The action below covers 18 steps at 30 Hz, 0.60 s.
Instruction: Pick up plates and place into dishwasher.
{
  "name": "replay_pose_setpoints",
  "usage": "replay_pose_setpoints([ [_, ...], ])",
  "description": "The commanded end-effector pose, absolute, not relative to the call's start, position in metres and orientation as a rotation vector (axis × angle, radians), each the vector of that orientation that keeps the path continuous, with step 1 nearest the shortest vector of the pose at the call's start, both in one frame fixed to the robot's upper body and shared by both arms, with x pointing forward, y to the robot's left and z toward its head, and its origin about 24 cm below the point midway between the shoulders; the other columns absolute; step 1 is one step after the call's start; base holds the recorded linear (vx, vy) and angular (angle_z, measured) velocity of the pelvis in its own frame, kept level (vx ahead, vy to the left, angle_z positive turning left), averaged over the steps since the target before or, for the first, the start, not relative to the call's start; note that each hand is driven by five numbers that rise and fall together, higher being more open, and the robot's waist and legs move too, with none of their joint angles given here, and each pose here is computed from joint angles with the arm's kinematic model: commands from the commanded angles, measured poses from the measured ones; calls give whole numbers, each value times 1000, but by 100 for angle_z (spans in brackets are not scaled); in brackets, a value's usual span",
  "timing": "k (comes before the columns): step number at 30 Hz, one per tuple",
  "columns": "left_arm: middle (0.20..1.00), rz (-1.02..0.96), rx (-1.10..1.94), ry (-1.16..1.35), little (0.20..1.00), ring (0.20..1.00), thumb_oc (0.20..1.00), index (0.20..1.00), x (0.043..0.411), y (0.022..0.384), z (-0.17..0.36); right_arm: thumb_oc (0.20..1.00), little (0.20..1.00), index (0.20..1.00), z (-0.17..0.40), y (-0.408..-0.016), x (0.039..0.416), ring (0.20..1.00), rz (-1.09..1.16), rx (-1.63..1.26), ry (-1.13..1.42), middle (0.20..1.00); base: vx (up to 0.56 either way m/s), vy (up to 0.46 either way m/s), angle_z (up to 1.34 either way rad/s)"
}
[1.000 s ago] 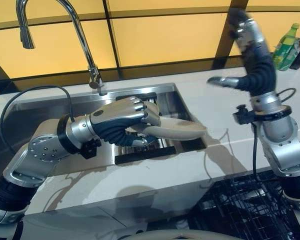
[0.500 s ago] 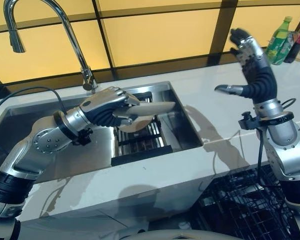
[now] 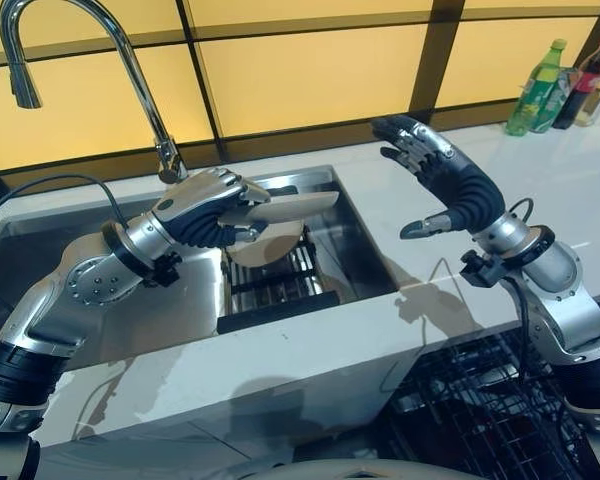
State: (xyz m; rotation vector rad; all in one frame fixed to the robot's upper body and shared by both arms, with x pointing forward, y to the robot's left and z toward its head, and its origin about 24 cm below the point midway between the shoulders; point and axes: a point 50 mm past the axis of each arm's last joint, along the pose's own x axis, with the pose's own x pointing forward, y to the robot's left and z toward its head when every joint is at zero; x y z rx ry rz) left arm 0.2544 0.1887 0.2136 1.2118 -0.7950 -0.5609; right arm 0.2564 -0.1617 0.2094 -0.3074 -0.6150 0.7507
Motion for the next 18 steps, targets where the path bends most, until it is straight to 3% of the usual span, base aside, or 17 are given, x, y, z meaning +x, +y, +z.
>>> replay_pose_setpoints([
  [1, 200, -548, 1052, -893, 200, 200, 200, 200, 256, 185, 244, 1000, 1000, 1000, 238, -139, 248, 1000, 856, -339, -777, 1000, -16, -25, -7],
  [10, 200, -931, 810, -1063, 200, 200, 200, 200, 220, 136, 256, 1000, 1000, 1000, 252, -116, 247, 1000, 827, -428, -847, 1000, -4, -4, -2],
  [18, 200, -941, 729, -1083, 200, 200, 200, 200, 218, 128, 258, 1000, 1000, 1000, 250, -112, 247, 1000, 818, -413, -857, 1000, -6, 8, 2],
])
